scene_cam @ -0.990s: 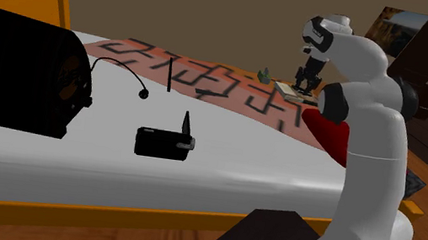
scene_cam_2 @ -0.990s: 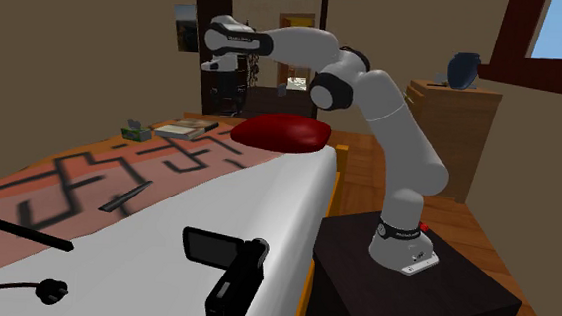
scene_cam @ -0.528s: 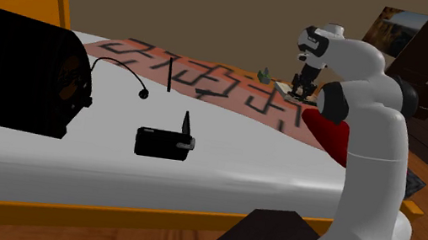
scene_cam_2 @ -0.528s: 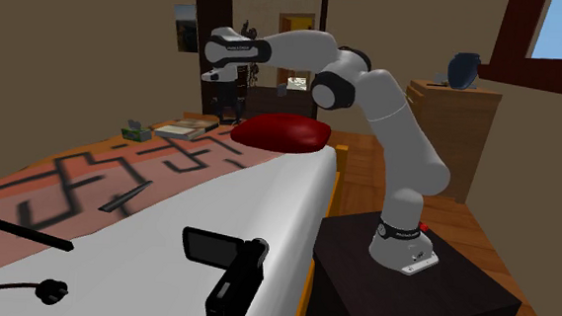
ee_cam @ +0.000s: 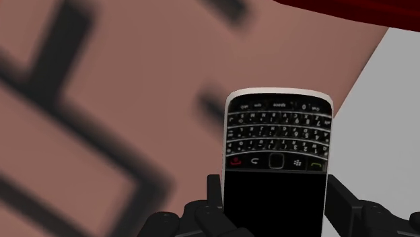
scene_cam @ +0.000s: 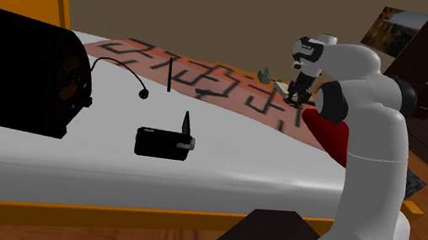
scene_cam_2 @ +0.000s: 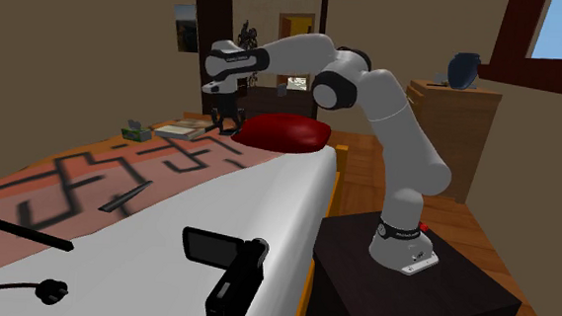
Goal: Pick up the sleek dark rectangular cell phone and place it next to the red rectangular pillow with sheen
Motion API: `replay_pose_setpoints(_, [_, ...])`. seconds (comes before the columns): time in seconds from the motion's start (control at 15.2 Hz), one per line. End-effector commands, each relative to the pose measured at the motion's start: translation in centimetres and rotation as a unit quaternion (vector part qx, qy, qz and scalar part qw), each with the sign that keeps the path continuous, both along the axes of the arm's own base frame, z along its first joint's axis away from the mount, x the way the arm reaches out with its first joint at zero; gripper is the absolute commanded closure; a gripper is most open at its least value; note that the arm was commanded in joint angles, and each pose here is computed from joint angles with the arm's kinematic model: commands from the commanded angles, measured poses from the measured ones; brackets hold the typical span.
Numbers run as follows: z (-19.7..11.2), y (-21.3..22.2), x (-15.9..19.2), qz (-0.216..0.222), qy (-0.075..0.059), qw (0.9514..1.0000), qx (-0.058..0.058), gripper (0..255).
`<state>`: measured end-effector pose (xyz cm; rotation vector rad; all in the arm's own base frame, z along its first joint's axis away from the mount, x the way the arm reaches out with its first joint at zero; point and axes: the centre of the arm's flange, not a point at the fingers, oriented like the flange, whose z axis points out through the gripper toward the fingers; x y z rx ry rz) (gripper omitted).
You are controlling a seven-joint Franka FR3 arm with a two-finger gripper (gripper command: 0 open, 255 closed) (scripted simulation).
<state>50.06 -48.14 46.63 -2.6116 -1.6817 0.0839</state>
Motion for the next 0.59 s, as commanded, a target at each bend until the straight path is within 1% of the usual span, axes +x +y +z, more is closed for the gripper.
replay_pose_setpoints(0.0, [-1.0, -0.1, 0.0, 0.000, 0.000, 1.0000, 0.000, 255])
replay_pose_setpoints(0.53, [-5.3, -0.1, 0.0, 0.000, 0.000, 1.0000, 0.000, 255])
